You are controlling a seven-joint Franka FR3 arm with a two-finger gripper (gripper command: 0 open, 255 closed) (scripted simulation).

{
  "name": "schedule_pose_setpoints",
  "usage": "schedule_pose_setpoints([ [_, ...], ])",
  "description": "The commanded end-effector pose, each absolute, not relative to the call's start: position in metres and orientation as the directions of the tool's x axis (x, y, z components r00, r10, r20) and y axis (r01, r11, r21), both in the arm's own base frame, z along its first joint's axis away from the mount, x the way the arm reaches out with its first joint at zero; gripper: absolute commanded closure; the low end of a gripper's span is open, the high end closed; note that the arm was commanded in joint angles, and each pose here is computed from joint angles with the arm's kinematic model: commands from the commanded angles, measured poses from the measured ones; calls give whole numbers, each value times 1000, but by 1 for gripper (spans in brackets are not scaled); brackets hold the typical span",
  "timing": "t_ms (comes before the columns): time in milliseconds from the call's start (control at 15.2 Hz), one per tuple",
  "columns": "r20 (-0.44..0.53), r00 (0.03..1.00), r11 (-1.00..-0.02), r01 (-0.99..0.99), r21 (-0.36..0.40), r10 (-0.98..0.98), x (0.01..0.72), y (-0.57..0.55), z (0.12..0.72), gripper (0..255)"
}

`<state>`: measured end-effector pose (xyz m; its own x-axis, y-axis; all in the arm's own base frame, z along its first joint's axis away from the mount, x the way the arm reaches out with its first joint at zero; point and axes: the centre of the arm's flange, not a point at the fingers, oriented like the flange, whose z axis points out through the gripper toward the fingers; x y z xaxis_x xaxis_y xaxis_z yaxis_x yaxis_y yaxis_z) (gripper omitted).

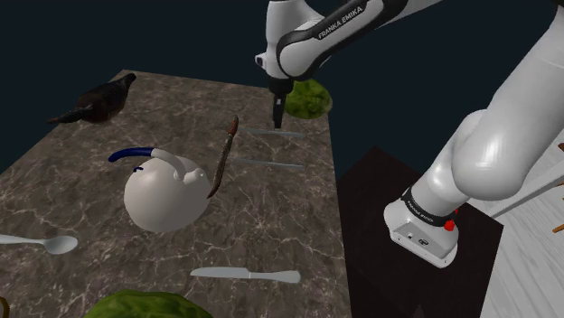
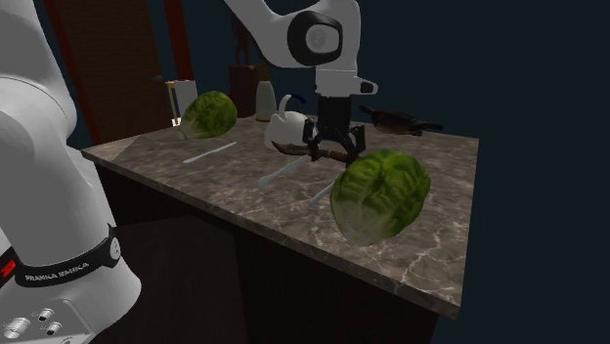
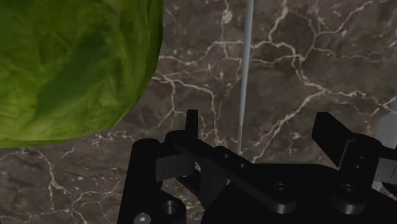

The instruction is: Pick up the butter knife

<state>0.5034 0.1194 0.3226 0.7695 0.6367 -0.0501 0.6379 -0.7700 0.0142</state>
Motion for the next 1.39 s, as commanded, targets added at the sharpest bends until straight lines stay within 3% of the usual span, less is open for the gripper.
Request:
schedule_pose_setpoints([
  [0, -52, 755, -756, 655, 13, 653, 506, 124, 310, 0],
  [528, -52, 755, -756, 655, 13, 653, 506, 124, 276, 0],
  [594, -52, 755, -756, 655, 13, 653, 506, 123, 276, 255],
  [1320, -52, 755, -756, 655, 13, 653, 506, 124, 286, 255],
])
